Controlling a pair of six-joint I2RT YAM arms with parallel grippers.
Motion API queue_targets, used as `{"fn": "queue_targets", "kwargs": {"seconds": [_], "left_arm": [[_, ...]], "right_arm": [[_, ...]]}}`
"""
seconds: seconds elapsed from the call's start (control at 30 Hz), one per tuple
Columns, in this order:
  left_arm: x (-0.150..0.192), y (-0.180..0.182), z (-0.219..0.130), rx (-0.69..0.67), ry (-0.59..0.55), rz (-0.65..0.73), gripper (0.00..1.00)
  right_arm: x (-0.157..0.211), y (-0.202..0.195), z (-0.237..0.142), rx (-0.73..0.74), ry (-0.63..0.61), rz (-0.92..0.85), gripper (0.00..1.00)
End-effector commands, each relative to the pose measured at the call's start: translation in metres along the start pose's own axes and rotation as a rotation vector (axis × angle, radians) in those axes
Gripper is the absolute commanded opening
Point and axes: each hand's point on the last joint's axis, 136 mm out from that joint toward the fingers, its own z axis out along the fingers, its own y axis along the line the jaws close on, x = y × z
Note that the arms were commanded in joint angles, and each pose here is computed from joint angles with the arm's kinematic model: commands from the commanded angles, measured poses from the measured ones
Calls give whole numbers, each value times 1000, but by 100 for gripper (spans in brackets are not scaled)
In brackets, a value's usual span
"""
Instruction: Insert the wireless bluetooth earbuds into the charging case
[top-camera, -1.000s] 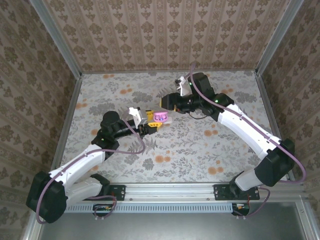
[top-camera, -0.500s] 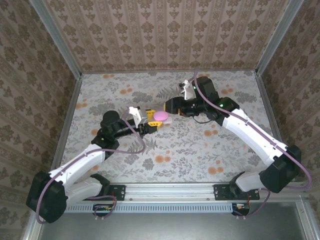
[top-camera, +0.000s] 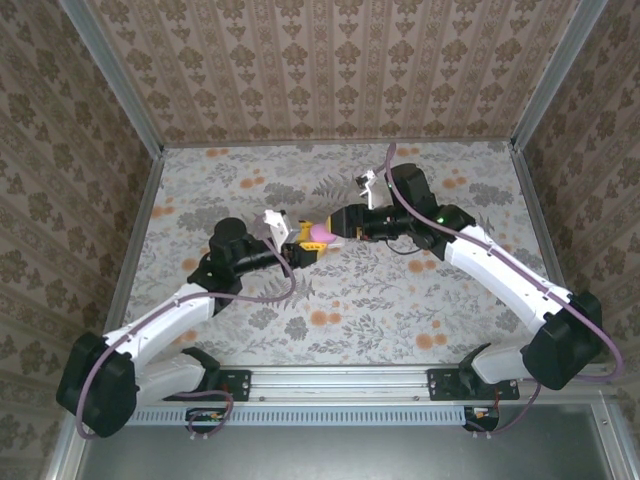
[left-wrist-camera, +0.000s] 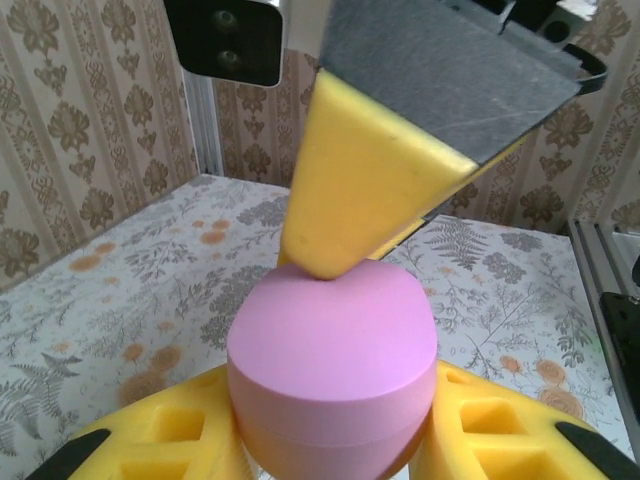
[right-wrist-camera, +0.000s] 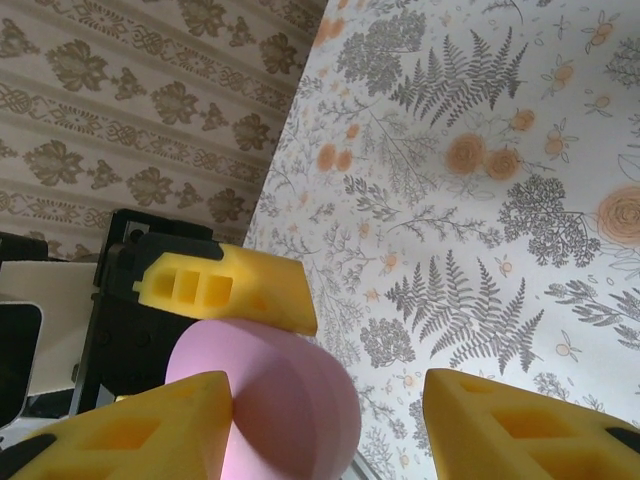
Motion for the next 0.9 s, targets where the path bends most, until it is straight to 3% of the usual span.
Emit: {"fn": "queue_targets", "kwargs": {"seconds": [0.0, 0.13, 0.3, 0.63, 0.87], "left_arm": [[-9, 6, 6, -22, 17, 5, 36], [32, 16, 14, -76, 119, -22, 36], [66, 19, 30, -83, 183, -48, 36], [138, 24, 73, -104, 283, -56, 34], [167, 28, 91, -143, 323, -19, 34]], "right_arm": [[6, -23, -11, 109, -43, 2, 57], [-6, -60, -37, 238, -186, 85, 58], [-2, -92, -55, 278, -249, 194, 59], [10, -112, -67, 280, -228, 252, 59], [16, -120, -73, 275, -228, 267, 59]]}}
